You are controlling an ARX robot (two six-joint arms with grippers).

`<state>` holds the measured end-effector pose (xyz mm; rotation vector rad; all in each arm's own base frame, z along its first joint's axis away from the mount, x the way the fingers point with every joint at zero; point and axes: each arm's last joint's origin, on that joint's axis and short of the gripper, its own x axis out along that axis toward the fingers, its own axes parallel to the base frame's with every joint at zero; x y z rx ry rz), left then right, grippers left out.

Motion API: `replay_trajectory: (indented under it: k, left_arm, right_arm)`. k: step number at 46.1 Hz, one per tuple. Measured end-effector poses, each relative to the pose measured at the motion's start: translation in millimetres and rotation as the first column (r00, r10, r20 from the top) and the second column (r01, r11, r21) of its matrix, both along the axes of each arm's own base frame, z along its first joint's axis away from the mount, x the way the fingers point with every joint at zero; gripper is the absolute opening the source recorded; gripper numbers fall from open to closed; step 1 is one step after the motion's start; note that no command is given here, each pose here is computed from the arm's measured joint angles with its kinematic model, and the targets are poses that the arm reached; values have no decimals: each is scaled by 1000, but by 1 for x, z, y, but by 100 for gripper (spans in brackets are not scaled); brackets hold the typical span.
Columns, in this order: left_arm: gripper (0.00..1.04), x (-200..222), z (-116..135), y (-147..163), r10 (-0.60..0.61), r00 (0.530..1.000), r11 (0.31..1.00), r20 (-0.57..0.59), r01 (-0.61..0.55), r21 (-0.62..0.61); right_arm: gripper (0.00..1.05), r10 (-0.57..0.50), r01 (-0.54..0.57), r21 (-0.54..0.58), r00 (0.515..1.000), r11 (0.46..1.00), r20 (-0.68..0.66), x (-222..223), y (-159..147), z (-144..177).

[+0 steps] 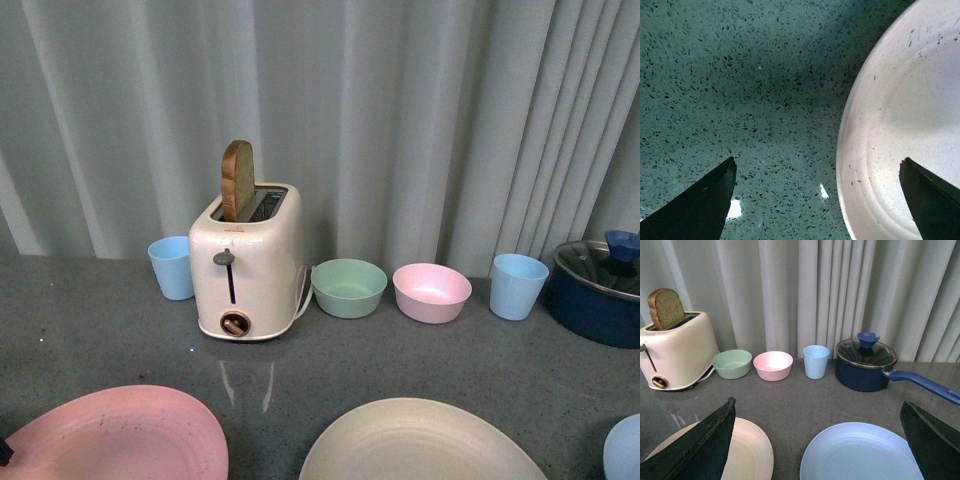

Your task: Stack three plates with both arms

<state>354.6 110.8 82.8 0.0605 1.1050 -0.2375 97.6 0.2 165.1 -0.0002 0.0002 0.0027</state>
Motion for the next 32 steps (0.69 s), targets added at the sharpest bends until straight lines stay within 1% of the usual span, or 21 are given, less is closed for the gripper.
replay_trajectory:
  k: [15, 32]
  left_arm:
    - [98, -5, -18, -2, -2, 999, 1000, -36, 3, 22]
    - [98, -7, -26, -11, -25, 999, 998, -45, 28, 50]
  right_arm:
    - [97, 0, 0, 0, 1000, 1000, 0, 0, 0, 0]
    - [97, 0, 0, 0, 1000, 1000, 0, 0, 0, 0]
